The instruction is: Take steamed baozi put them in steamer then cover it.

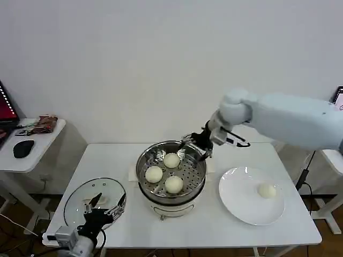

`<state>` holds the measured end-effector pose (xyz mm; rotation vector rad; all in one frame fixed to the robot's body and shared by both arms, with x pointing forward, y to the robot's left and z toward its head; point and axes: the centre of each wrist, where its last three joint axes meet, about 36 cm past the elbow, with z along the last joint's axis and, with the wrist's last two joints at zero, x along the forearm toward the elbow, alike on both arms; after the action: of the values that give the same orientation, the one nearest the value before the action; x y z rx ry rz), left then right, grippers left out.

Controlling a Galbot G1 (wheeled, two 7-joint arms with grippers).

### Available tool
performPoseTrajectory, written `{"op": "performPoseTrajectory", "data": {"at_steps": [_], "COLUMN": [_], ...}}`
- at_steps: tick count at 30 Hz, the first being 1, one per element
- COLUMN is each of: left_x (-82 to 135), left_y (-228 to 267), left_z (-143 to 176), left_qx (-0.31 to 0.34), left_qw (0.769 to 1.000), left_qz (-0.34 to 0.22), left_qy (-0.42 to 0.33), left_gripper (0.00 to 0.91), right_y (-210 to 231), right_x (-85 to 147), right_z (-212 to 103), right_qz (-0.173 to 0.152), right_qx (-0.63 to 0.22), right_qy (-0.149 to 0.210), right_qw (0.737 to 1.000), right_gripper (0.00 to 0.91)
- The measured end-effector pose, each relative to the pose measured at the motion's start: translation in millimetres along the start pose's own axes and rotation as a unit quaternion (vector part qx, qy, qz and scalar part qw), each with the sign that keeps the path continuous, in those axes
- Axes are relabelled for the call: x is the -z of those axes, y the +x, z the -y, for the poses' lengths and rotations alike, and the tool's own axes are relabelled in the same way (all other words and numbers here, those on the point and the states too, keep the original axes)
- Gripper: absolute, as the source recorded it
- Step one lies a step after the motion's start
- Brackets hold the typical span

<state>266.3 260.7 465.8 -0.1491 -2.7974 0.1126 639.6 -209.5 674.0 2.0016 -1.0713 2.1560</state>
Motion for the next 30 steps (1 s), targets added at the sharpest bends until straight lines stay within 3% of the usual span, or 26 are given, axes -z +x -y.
{"op": "performPoseTrajectory", "data": {"at_steps": [7, 16, 24, 30], "left_x": [0.8, 0.6, 0.3, 0.3], "left_y": [-0.7, -2.0, -2.0, -1.4], "left_z": [0.3, 0.0, 0.0, -0.8], "left_qx": [0.000, 0.000, 0.000, 0.002], "left_qw": [1.000, 1.000, 1.000, 1.000], "left_qz": [0.003, 0.008, 0.008, 0.009], "left_qy": [0.001, 0.001, 0.001, 0.001], "left_gripper": [0.907, 0.907, 0.907, 0.907], "right_y": [18.6, 33.7, 34.4, 30.1], "right_x": [-27.1, -57.6, -75.7, -85.8], "right_z": [-46.3, -109.0, -157.4, -185.1], "right_qz": [-0.028, -0.061, -0.078, -0.085], "right_qx": [-0.009, -0.001, 0.015, 0.028], "right_qy": [-0.127, -0.260, -0.352, -0.398], "right_qw": [0.991, 0.964, 0.933, 0.913], "right_gripper": [0.907, 0.907, 0.907, 0.907]}}
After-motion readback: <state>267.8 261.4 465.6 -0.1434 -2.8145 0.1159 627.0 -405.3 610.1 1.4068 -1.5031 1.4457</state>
